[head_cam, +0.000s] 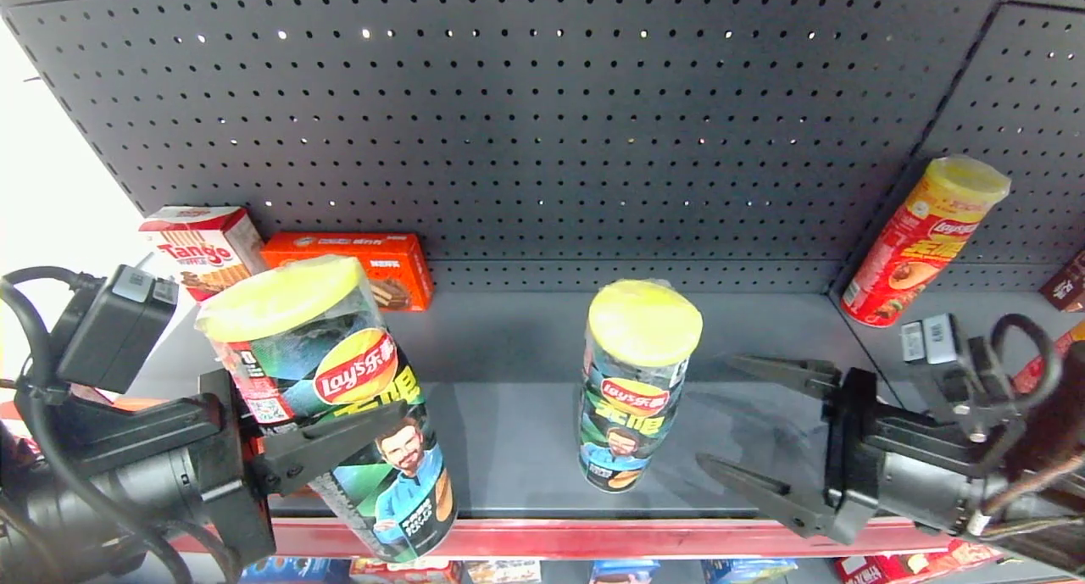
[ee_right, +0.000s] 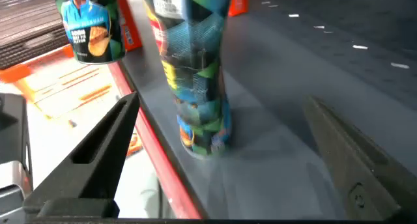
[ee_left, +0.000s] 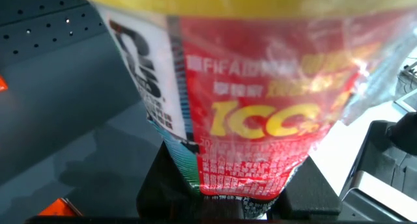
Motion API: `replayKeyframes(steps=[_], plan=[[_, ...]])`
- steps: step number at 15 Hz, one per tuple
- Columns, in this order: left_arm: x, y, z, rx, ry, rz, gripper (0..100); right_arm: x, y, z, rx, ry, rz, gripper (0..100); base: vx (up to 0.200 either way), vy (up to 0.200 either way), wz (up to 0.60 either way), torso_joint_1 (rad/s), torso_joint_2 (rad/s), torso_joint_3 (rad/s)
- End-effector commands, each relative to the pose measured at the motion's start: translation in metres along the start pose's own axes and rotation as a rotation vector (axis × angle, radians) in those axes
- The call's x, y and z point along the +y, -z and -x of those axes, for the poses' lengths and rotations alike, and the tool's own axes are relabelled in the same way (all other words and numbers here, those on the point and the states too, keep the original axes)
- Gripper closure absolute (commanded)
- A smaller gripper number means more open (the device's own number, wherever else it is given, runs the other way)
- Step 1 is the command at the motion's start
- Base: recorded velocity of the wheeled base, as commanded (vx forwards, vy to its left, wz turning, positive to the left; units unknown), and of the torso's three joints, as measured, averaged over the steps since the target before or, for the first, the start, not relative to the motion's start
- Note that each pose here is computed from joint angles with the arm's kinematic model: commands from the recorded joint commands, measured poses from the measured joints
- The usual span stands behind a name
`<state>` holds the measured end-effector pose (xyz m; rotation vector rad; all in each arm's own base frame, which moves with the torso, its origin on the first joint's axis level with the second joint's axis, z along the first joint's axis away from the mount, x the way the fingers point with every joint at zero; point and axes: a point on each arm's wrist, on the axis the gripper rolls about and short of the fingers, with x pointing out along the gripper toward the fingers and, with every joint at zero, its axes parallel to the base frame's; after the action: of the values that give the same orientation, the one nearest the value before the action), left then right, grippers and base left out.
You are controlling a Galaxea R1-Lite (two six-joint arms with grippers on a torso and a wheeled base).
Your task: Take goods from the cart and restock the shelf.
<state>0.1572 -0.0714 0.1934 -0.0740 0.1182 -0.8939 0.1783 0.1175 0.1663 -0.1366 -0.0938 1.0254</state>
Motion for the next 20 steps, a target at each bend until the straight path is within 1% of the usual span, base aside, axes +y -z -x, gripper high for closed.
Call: replayKeyframes(steps=[1, 3, 4, 5, 6, 7, 8, 9, 10, 11, 12, 13, 15, 16, 17, 18, 19, 20], plan=[[0.0, -0.005, -0.001, -0.015, 0.001, -0.011, 100, 0.035, -0.028, 0.079, -0.041, 0.171, 0.027, 0, 0.0, 0.0, 0.0, 0.0, 0.0, 0.0], [0.0, -0.009, -0.002, -0.028, 0.002, -0.019, 100, 0.056, -0.019, 0.124, 0.037, 0.346, 0.002, 0, 0.0, 0.0, 0.0, 0.0, 0.0, 0.0], [0.0, -0.01, -0.002, -0.031, 0.002, -0.022, 100, 0.061, -0.015, 0.133, 0.055, 0.379, -0.006, 0, 0.0, 0.0, 0.0, 0.0, 0.0, 0.0], [0.0, -0.011, -0.002, -0.036, 0.0, -0.033, 100, 0.074, -0.001, 0.156, 0.093, 0.442, -0.019, 0, 0.0, 0.0, 0.0, 0.0, 0.0, 0.0], [-0.001, -0.012, -0.002, -0.039, 0.0, -0.041, 100, 0.086, 0.013, 0.177, 0.087, 0.506, -0.014, 0, 0.0, 0.0, 0.0, 0.0, 0.0, 0.0], [-0.002, -0.012, 0.001, -0.044, -0.001, -0.042, 100, 0.094, 0.022, 0.188, 0.079, 0.537, -0.012, 0, 0.0, 0.0, 0.0, 0.0, 0.0, 0.0], [-0.003, -0.013, 0.002, -0.049, -0.004, -0.045, 100, 0.097, 0.026, 0.193, 0.076, 0.551, -0.015, 0, 0.0, 0.0, 0.0, 0.0, 0.0, 0.0], [-0.004, -0.014, 0.002, -0.053, -0.026, -0.044, 100, 0.106, 0.039, 0.204, 0.081, 0.606, -0.055, 0, 0.0, 0.0, 0.0, 0.0, 0.0, 0.0], [-0.003, -0.015, 0.002, -0.058, -0.038, -0.046, 100, 0.113, 0.048, 0.21, 0.078, 0.661, -0.068, 0, 0.0, 0.0, 0.0, 0.0, 0.0, 0.0], [-0.003, -0.016, 0.002, -0.061, -0.038, -0.046, 100, 0.118, 0.059, 0.213, 0.084, 0.685, -0.075, 0, 0.0, 0.0, 0.0, 0.0, 0.0, 0.0], [-0.002, -0.02, 0.002, -0.07, -0.037, -0.05, 100, 0.12, 0.063, 0.214, 0.089, 0.703, -0.12, 0, 0.0, 0.0, 0.0, 0.0, 0.0, 0.0], [-0.002, -0.021, 0.002, -0.073, -0.037, -0.051, 100, 0.12, 0.063, 0.214, 0.085, 0.707, -0.127, 0, 0.0, 0.0, 0.0, 0.0, 0.0, 0.0], [-0.001, -0.032, 0.0, -0.099, -0.043, -0.062, 100, 0.12, 0.063, 0.215, 0.083, 0.74, -0.133, 0, 0.0, 0.0, 0.0, 0.0, 0.0, 0.0], [-0.001, -0.033, 0.0, -0.1, -0.043, -0.061, 100, 0.119, 0.063, 0.215, 0.085, 0.75, -0.131, 0, 0.0, 0.0, 0.0, 0.0, 0.0, 0.0], [-0.001, -0.033, -0.001, -0.07, -0.047, -0.046, 100, 0.119, 0.063, 0.215, 0.086, 0.75, -0.13, 0, 0.0, 0.0, 0.0, 0.0, 0.0, 0.0], [-0.001, -0.033, -0.001, -0.063, -0.047, -0.043, 100, 0.119, 0.063, 0.215, 0.084, 0.752, -0.129, 0, 0.0, 0.0, 0.0, 0.0, 0.0, 0.0], [-0.001, -0.033, -0.001, -0.063, -0.047, -0.043, 100, 0.119, 0.063, 0.215, 0.084, 0.752, -0.129, 0, 0.0, 0.0, 0.0, 0.0, 0.0, 0.0], [0.0, -0.037, -0.002, -0.074, -0.046, -0.049, 100, 0.12, 0.063, 0.215, 0.087, 0.741, -0.129, 0, 0.0, 0.0, 0.0, 0.0, 0.0, 0.0]])
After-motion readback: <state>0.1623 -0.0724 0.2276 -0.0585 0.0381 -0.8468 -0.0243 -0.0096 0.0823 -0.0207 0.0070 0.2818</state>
